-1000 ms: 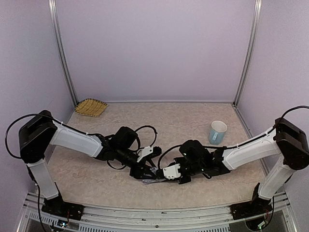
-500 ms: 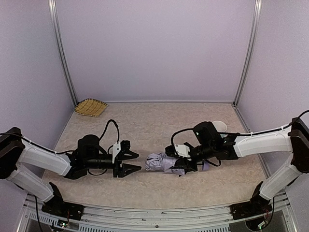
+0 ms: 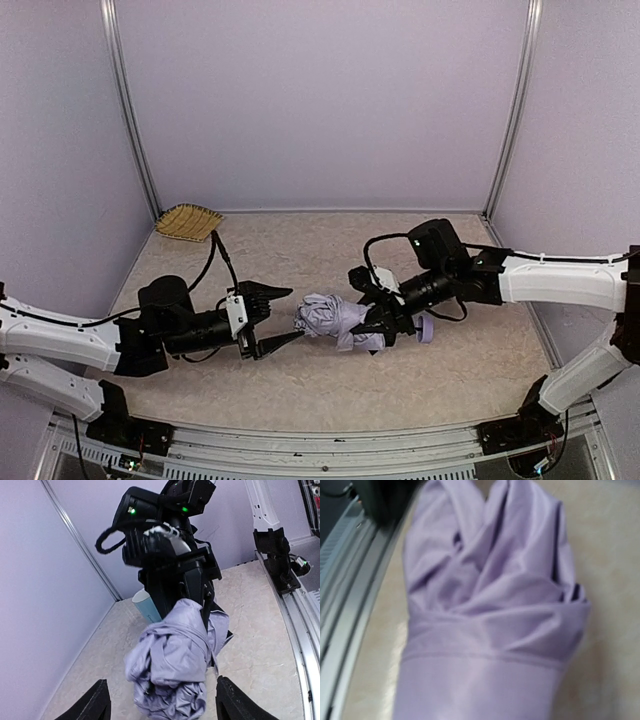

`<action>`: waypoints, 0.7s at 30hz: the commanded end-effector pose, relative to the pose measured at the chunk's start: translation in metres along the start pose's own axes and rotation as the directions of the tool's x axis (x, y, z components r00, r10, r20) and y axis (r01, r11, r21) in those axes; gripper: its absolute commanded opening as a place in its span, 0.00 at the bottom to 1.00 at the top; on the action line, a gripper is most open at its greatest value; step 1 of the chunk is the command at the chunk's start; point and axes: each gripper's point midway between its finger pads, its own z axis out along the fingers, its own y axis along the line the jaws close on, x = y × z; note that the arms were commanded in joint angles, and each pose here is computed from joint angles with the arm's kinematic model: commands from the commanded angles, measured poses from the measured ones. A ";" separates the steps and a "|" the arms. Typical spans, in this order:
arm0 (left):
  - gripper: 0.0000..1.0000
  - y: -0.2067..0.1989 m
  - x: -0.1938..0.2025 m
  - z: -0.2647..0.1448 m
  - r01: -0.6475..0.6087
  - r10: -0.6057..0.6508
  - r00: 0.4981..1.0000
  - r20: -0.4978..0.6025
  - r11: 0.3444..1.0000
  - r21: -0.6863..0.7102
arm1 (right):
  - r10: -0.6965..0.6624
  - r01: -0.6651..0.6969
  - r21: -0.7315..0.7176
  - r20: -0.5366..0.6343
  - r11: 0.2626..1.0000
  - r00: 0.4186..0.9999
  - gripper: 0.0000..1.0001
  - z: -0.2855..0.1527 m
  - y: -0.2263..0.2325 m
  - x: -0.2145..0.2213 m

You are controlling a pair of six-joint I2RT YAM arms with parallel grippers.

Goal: Put away the umbrella

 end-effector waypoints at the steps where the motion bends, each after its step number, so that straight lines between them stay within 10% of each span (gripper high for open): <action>1: 0.70 -0.008 0.025 -0.002 -0.182 0.183 0.965 -0.190 0.983 0.024 | 0.161 -0.174 -0.146 -0.096 0.974 0.982 0.00 0.007 0.020 0.018; 13: 0.72 -0.085 0.097 0.038 -0.105 0.240 0.901 -0.360 0.928 0.356 | 0.303 -0.426 -0.311 -0.373 0.850 0.877 0.00 0.056 0.023 0.098; 21: 0.72 -0.077 0.138 0.055 -0.133 0.262 0.869 -0.421 0.941 0.312 | 0.301 -0.460 -0.342 -0.427 0.820 0.853 0.00 0.079 0.011 0.129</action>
